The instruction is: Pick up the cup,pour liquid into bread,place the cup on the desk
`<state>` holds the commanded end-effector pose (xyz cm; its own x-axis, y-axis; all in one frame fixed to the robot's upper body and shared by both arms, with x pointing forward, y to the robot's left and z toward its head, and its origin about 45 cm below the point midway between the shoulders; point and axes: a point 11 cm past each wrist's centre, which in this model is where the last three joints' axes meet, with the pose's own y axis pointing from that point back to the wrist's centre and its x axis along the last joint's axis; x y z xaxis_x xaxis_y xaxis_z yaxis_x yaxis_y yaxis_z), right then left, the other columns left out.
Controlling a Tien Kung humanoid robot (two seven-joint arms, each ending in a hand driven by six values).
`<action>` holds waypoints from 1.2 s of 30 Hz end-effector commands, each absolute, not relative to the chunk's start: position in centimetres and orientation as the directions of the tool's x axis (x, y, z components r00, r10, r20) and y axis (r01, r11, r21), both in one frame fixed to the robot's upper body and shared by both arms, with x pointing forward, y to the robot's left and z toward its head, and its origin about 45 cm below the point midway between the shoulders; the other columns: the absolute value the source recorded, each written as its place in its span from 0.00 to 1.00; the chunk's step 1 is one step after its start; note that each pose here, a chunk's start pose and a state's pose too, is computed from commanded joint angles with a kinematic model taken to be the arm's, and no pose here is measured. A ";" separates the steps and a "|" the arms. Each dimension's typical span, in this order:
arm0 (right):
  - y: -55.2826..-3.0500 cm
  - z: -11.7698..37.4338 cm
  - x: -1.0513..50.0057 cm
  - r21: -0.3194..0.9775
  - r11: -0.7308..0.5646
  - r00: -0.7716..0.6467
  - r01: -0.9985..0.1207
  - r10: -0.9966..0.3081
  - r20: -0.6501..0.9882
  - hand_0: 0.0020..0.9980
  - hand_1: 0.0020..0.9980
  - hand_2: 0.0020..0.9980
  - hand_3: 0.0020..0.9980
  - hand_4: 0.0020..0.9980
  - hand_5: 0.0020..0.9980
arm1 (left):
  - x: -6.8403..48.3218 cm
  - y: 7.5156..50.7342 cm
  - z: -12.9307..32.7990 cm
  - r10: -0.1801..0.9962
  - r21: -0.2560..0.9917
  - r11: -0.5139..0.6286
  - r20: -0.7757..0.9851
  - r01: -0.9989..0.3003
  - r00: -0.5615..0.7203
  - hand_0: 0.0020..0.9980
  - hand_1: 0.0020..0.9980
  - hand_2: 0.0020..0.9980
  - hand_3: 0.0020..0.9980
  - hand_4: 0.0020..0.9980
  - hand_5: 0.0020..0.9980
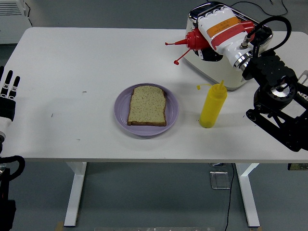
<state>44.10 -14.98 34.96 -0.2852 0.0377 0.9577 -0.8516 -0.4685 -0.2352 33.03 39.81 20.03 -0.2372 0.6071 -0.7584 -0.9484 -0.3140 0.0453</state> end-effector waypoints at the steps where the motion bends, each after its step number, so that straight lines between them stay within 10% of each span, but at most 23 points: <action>1: -15.5 35.5 44.3 -0.253 -0.452 -0.296 -0.855 0.025 0.955 0.09 0.08 0.25 0.36 0.72 0.20 | 33.0 39.9 20.0 0.607 0.046 -0.316 -0.758 -0.948 -0.239 0.79 0.74 0.74 0.69 0.54 1.00; 26: -17.3 37.8 45.2 -0.315 -0.382 -0.339 -0.869 -0.005 0.941 0.11 0.09 0.26 0.37 0.67 0.16 | 32.8 39.9 19.7 0.609 0.053 -0.315 -0.754 -0.947 -0.245 0.79 0.74 0.74 0.69 0.54 1.00; 36: -14.3 31.9 44.2 -0.137 -0.477 -0.221 -0.868 0.125 0.967 0.11 0.10 0.26 0.37 0.66 0.15 | 32.9 39.8 19.9 0.609 0.047 -0.313 -0.756 -0.949 -0.239 0.79 0.74 0.74 0.69 0.54 1.00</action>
<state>44.18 -14.30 31.87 -0.2214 0.1252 0.9671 -0.8683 -0.4767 -0.1370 32.94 39.75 19.88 -0.2385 0.6091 -0.7564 -0.9487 -0.3126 0.0475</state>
